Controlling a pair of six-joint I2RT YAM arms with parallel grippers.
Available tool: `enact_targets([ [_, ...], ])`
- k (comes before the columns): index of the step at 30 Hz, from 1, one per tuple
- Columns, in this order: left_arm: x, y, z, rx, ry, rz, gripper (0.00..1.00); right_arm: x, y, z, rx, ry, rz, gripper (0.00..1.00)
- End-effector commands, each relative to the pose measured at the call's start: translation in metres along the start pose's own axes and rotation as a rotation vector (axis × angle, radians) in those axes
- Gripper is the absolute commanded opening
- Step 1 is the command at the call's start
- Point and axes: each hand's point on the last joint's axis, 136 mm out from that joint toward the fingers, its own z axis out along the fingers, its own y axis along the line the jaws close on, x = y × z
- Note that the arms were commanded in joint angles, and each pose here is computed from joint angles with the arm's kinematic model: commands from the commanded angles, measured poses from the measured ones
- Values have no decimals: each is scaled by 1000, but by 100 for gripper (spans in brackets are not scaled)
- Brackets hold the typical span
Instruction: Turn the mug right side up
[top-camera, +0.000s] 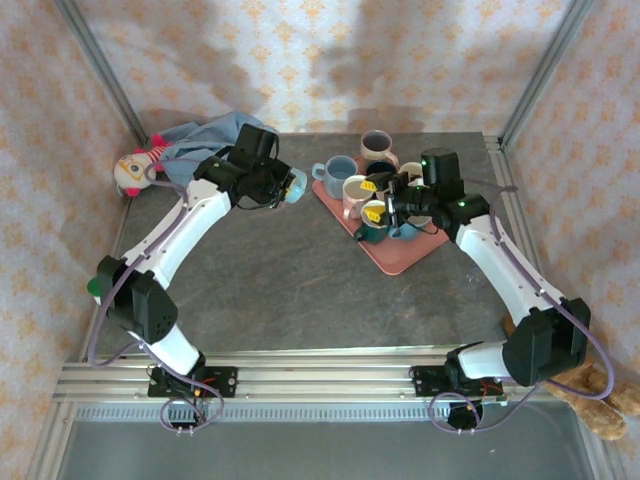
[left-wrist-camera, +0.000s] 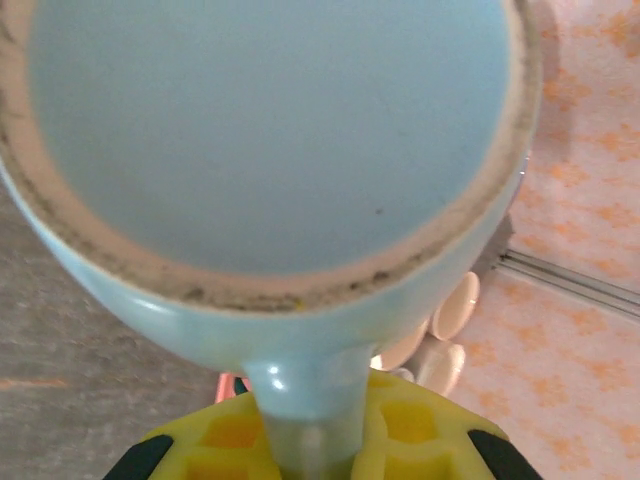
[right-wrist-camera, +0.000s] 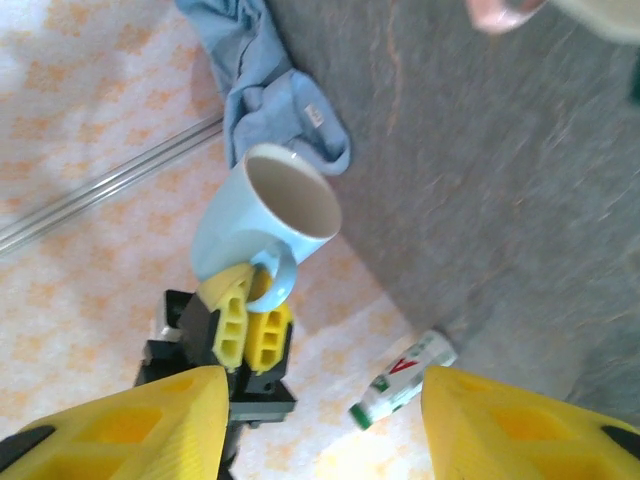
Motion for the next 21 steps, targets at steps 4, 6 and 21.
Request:
enact_targets([
  [4,8,-52,-39,283,45,-145,0,28,39,1,-147,33,174,53],
  [6,11,-58,-41,308,65,-160,0,39,47,9,-162,68,202,52],
  [21,22,-72,-64,373,89,-154,0,63,72,60,-219,125,258,50],
])
